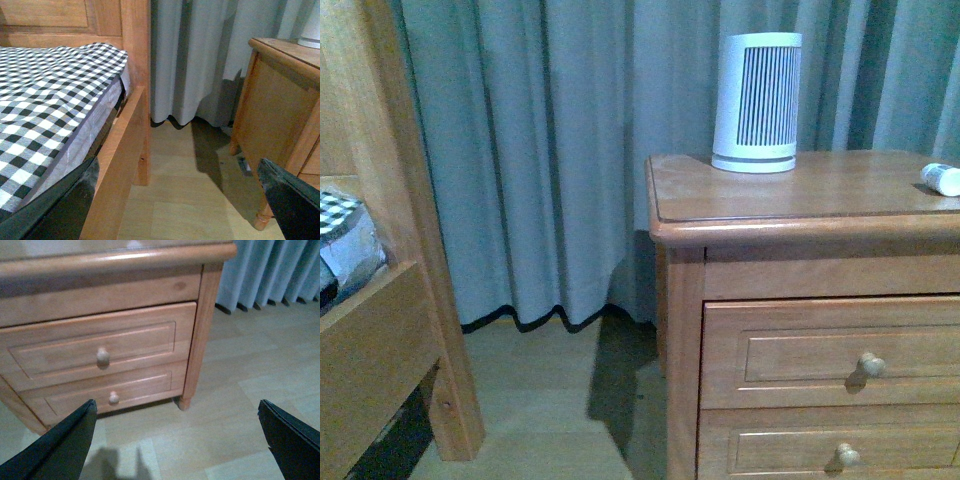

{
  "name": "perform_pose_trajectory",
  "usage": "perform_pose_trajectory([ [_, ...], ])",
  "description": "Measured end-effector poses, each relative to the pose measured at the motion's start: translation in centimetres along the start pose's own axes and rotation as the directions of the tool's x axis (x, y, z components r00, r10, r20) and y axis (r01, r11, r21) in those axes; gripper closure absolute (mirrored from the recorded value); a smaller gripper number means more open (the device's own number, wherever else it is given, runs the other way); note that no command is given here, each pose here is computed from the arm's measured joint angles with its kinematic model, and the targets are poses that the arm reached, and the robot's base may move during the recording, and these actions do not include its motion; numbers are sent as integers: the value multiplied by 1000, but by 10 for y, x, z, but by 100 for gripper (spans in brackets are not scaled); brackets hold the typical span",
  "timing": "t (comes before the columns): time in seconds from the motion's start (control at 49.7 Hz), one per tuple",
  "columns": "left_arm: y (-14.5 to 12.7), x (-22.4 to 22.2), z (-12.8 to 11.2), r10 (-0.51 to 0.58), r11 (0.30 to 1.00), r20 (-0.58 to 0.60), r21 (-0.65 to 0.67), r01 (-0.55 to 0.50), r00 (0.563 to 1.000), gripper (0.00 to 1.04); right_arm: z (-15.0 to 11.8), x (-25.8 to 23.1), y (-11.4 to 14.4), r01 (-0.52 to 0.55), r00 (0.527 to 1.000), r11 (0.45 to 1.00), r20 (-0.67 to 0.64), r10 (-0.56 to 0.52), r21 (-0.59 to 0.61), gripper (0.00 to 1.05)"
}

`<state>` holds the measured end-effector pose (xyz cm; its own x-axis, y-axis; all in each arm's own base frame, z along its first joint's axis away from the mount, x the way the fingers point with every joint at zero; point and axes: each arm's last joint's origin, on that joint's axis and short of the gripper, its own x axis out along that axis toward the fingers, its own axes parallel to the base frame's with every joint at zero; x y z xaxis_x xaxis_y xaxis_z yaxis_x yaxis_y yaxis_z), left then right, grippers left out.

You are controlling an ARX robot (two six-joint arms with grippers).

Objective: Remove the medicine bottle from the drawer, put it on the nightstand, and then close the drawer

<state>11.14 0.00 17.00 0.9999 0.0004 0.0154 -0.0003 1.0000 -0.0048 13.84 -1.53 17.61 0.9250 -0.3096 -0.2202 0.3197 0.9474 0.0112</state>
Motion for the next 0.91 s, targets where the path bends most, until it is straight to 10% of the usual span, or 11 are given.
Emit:
perform_pose_trajectory([
  [0.302,0,0,0,0,1000,0,0,0,1000,7,-6,-20,-4,-49,995,997,93,44,56,8],
  [0.443,0,0,0,0,1000,0,0,0,1000,7,-11,-25,5,-310,925,949,214,313,-51,37],
  [0.906,0,0,0,0,1000,0,0,0,1000,7,-18,-39,2,-308,928,948,195,317,-77,102],
])
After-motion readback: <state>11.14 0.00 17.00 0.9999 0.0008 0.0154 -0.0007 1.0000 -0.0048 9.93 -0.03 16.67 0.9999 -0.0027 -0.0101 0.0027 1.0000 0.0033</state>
